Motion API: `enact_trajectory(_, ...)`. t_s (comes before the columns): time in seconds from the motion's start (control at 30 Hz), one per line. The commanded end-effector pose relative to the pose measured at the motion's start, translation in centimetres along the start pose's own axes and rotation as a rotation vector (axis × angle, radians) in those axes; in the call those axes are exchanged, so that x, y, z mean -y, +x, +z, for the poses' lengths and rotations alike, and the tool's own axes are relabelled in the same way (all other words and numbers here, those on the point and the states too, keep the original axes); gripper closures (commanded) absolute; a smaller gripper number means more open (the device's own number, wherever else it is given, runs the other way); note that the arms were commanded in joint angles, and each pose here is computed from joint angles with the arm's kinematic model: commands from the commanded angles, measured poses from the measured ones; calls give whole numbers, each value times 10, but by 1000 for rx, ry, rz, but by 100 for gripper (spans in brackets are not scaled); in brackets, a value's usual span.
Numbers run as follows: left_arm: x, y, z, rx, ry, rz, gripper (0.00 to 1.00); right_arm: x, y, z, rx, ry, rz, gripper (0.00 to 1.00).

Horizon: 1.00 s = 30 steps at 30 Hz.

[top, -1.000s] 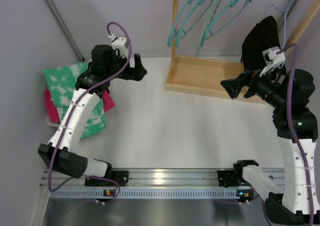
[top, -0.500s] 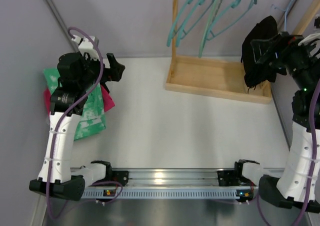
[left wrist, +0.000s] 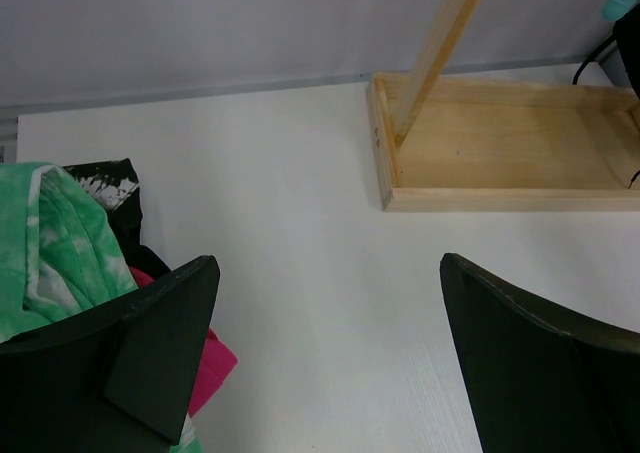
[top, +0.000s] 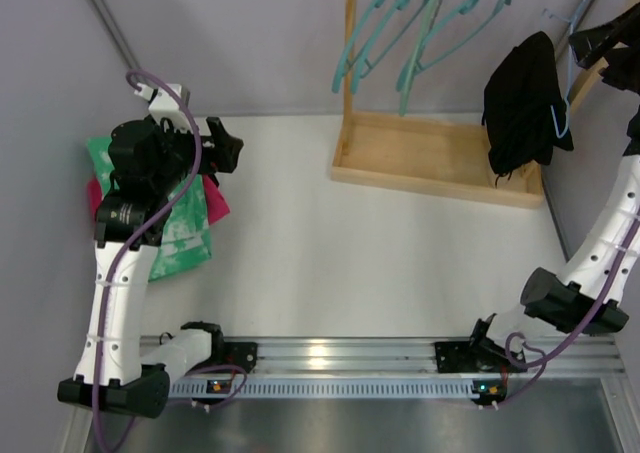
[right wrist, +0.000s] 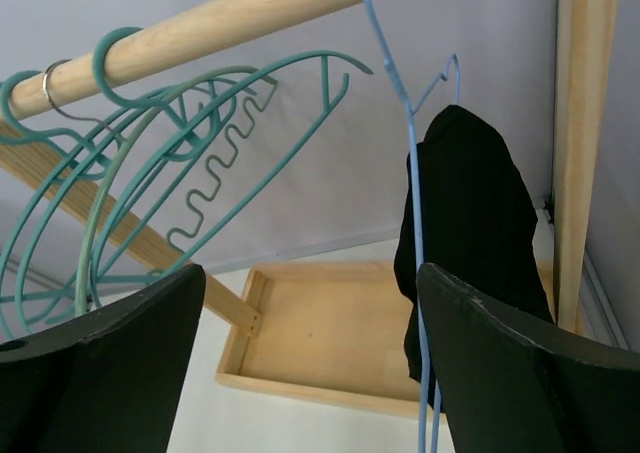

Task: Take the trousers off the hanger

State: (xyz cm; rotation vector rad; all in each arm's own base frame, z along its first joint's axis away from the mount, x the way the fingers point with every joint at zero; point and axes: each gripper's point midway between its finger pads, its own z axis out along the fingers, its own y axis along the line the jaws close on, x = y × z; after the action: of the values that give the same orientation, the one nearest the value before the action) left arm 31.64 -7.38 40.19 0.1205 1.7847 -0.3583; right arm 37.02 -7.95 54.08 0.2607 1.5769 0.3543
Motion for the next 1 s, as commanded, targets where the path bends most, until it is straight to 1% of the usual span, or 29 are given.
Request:
enact_trajectory(0.0, -3, -9, -2, 38, -19, 1, 2, 3, -1, 2, -3, -40, 54, 15)
enact_trajectory(0.2, -3, -11, -1, 39, -17, -9, 2, 24, -8, 21, 62, -8, 29, 21)
enact_trajectory(0.3, -2, -10, -1, 36, -15, -12, 2, 33, -5, 34, 63, -2, 32, 23)
enact_trajectory(0.5, 0, -9, 2, 28, 1, -16, 2, 31, 8, 60, 45, -24, 18, 26)
enact_trajectory(0.6, -7, -9, 4, 30, -40, -30, 2, 31, 19, 76, 35, -8, 16, 27)
enact_trajectory(0.63, -8, -11, 3, 35, -47, -29, 2, 35, 20, 80, 45, 22, 3, 28)
enact_trajectory(0.67, -9, -12, 3, 38, -53, -29, 2, 34, 19, 83, 59, 23, -12, 30)
enact_trajectory(0.83, -10, -7, 5, 25, -52, -33, 2, 30, 33, 105, 52, 38, -48, 35)
enact_trajectory(0.93, -12, -5, 7, 20, -57, -32, 2, 26, 38, 117, 55, 30, -60, 39)
enact_trajectory(0.97, -12, -5, 7, 19, -57, -33, 2, 24, 37, 119, 59, 27, -62, 43)
